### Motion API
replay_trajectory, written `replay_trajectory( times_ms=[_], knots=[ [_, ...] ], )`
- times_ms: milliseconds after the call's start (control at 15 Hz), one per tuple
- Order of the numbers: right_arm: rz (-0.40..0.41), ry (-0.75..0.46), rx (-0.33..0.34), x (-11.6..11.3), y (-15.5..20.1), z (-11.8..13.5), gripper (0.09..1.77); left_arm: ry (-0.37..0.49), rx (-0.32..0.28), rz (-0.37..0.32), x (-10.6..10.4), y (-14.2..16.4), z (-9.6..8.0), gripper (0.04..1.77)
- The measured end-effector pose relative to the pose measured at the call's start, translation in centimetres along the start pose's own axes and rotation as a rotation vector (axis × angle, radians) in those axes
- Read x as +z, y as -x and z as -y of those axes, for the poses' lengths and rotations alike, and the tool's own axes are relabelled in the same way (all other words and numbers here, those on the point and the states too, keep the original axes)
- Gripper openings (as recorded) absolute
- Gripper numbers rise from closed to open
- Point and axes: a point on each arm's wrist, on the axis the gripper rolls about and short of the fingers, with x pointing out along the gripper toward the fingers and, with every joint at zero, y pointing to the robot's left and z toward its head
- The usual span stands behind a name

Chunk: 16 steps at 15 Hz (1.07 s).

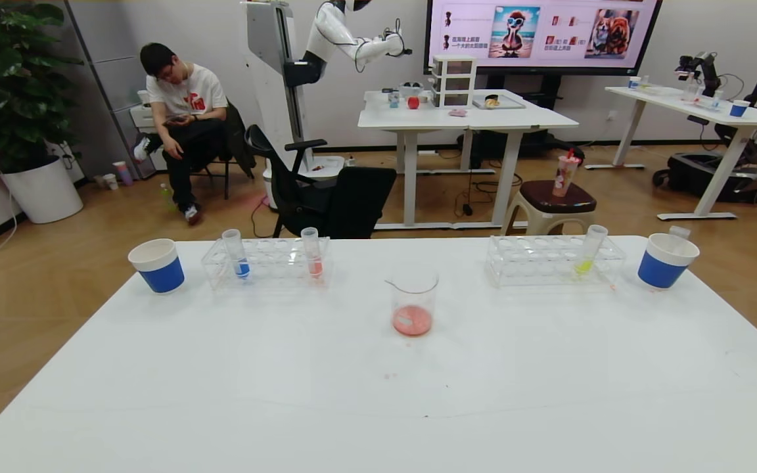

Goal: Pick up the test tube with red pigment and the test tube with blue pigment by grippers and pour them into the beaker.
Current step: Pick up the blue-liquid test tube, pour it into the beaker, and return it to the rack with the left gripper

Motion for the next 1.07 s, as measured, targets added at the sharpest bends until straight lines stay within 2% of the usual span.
replay_trajectory(
  times_ms=[67, 200, 333, 467, 600, 733, 867, 1067],
  knots=[
    [-0.002, -0.002, -0.001, 0.0, 0.0, 0.0, 1.73, -0.008, -0.003, 0.009, 0.1, 0.0, 0.0, 1.75],
    [-0.002, -0.002, -0.003, -0.1, 0.0, 0.0, 1.73, -0.021, -0.001, 0.082, 1.0, 0.1, 0.0, 1.75],
    [-0.002, -0.002, -0.003, -0.1, 0.0, 0.0, 1.73, -0.027, -0.006, 0.135, 2.8, 0.5, -0.1, 1.75],
    [-0.003, -0.002, -0.003, -0.1, 0.0, 0.0, 1.73, -0.028, -0.009, 0.168, 5.8, 0.7, -0.2, 1.75],
    [-0.003, -0.002, -0.003, -0.1, 0.0, 0.0, 1.73, -0.024, -0.011, 0.169, 9.1, 0.1, -0.3, 1.75],
    [-0.003, -0.002, -0.003, -0.1, 0.0, 0.0, 1.73, -0.016, -0.014, 0.146, 12.2, -1.7, -0.5, 1.75],
    [-0.003, -0.002, -0.002, -0.1, 0.0, 0.0, 1.73, -0.01, -0.017, 0.133, 14.7, -4.7, -0.6, 1.75],
    [-0.003, -0.002, -0.002, -0.1, 0.0, 0.0, 1.73, -0.006, -0.018, 0.115, 16.5, -10.7, -0.8, 1.75]
  ],
)
